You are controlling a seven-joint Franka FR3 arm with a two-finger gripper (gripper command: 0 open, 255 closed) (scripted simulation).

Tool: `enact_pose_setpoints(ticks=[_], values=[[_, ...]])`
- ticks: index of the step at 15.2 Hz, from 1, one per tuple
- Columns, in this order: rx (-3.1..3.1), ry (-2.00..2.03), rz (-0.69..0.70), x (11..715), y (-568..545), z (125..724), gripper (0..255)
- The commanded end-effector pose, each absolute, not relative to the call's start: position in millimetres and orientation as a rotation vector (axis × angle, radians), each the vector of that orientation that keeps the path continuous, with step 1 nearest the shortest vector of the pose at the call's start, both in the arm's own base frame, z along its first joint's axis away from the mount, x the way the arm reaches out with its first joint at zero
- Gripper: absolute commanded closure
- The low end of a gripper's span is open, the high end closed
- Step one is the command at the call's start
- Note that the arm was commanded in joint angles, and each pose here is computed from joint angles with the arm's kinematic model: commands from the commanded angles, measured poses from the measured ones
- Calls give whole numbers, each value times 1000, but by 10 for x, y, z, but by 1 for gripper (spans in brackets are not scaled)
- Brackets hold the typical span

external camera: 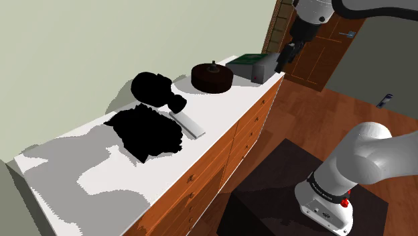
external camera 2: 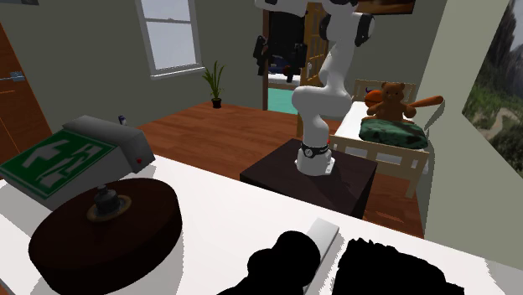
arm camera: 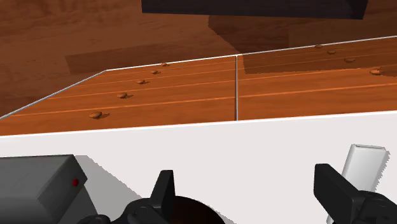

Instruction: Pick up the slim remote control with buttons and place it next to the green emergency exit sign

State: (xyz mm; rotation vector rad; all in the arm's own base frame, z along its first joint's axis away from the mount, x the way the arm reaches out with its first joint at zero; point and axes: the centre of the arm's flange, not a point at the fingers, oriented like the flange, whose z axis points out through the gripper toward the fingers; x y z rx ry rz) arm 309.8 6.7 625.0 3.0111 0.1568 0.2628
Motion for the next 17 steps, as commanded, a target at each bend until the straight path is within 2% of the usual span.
enact_pose_setpoints(ticks=[1, 17], values=[[3011, 157, 263, 3098, 67, 6250, 0], [3074, 84, 126, 4427, 1245, 5046, 0]])
